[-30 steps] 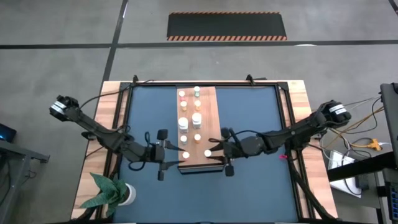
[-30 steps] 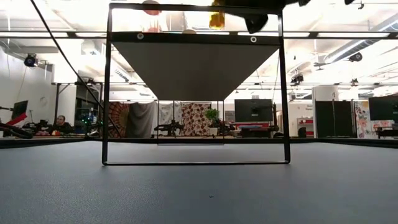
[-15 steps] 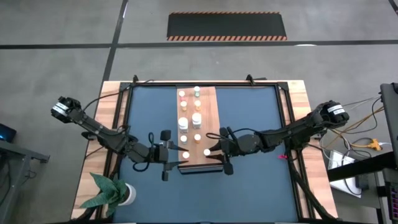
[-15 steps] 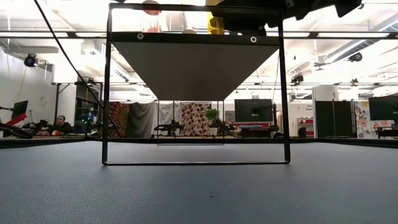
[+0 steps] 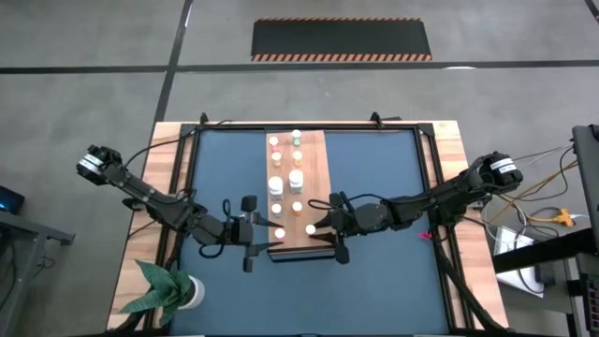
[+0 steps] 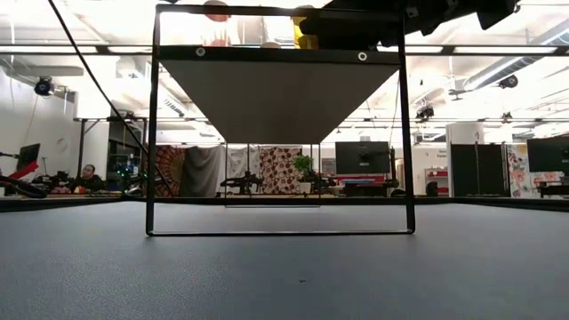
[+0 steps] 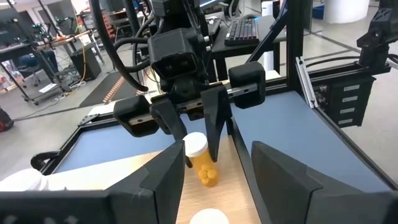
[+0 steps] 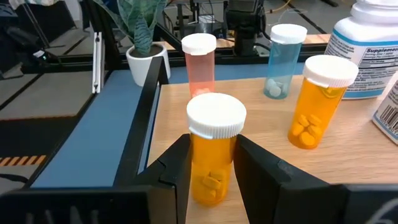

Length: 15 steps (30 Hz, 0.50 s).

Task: Pick and place medicine bottles onto shelf by color
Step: Put the yellow pill bottle on the shelf aligned with the pink pill bottle

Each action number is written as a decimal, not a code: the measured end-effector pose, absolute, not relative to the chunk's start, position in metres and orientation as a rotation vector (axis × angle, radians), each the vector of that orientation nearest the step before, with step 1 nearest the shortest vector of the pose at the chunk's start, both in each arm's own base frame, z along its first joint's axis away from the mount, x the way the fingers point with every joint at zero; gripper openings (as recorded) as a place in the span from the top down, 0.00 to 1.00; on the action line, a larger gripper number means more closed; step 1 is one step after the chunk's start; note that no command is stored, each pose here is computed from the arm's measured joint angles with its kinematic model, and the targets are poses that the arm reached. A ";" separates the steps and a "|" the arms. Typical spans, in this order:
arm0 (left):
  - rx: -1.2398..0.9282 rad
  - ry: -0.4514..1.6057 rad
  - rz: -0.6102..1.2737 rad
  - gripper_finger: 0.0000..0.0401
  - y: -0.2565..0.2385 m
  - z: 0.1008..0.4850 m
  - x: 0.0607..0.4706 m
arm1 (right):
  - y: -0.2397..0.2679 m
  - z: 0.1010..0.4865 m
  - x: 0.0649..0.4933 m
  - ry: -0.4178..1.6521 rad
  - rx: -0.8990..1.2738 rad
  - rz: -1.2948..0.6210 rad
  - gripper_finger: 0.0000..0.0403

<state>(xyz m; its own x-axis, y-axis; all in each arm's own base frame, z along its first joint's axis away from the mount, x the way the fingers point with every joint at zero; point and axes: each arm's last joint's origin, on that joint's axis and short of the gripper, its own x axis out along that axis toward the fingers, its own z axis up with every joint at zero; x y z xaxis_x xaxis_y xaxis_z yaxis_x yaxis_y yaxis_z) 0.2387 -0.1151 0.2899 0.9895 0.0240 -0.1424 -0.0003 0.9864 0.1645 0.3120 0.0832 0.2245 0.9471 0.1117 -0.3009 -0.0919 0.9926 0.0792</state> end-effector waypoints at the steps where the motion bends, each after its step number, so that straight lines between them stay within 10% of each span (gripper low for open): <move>1: 0.165 0.145 0.012 0.58 -0.115 0.290 0.239 | 0.083 0.224 0.312 0.310 0.065 0.104 0.74; 15: 0.166 0.145 0.011 0.58 -0.115 0.290 0.239 | 0.082 0.228 0.310 0.308 0.061 0.097 0.59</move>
<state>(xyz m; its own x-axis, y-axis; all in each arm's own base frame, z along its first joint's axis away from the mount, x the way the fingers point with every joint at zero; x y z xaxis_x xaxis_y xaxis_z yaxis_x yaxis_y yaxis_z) 0.2387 -0.1152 0.2899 0.9895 0.0233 -0.1429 0.0006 0.9863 0.1651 0.3097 0.0824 0.2279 0.9485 0.1047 -0.2991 -0.0861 0.9935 0.0748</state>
